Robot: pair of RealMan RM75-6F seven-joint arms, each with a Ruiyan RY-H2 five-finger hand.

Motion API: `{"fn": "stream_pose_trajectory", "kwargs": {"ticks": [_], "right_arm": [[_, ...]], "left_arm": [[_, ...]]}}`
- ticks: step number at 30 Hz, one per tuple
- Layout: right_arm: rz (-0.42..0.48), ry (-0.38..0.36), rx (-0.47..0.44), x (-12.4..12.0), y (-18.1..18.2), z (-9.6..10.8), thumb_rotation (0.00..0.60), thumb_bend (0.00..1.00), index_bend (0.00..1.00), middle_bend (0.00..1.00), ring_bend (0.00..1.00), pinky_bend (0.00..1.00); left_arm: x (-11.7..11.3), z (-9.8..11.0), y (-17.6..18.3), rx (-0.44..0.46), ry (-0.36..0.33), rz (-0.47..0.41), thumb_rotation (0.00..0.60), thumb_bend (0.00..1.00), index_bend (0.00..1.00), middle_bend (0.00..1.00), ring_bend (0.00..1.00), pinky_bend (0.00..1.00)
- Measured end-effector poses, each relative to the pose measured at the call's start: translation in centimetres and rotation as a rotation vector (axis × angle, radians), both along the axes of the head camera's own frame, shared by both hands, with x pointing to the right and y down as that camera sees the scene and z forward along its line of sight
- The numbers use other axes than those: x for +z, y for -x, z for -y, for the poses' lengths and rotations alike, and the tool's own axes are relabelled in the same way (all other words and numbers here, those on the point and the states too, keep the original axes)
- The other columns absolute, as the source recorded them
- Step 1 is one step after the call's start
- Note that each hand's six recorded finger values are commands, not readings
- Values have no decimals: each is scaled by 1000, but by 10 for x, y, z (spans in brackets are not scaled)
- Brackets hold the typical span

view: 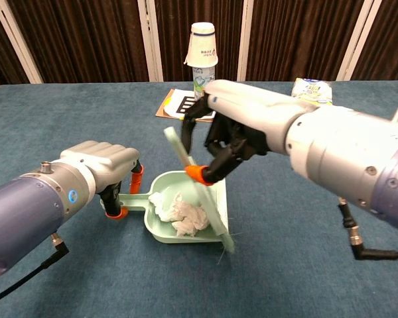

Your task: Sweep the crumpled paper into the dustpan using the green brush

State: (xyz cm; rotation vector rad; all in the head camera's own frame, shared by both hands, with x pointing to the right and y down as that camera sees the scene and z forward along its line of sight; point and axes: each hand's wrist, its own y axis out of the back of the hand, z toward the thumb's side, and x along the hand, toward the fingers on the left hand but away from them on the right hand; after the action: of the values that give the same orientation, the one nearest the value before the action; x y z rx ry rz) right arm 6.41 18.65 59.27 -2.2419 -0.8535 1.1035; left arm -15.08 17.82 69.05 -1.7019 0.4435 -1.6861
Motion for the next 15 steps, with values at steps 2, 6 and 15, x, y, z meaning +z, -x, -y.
{"fn": "stream_pose_trajectory", "kwargs": {"ticks": [2, 6, 15], "right_arm": [[26, 14, 3, -4, 7, -2, 600, 614, 792, 900, 919, 885], [87, 36, 12, -17, 22, -4, 600, 615, 792, 900, 919, 885], [98, -17, 35, -31, 23, 10, 600, 615, 792, 900, 919, 885]], "left_arm": [[0, 0, -1, 0, -3, -2, 600, 580, 606, 1000, 1000, 1000], [-2, 2, -3, -1, -9, -10, 600, 580, 606, 1000, 1000, 1000], [-3, 3, -5, 1, -12, -15, 600, 490, 492, 1000, 1000, 1000]]}}
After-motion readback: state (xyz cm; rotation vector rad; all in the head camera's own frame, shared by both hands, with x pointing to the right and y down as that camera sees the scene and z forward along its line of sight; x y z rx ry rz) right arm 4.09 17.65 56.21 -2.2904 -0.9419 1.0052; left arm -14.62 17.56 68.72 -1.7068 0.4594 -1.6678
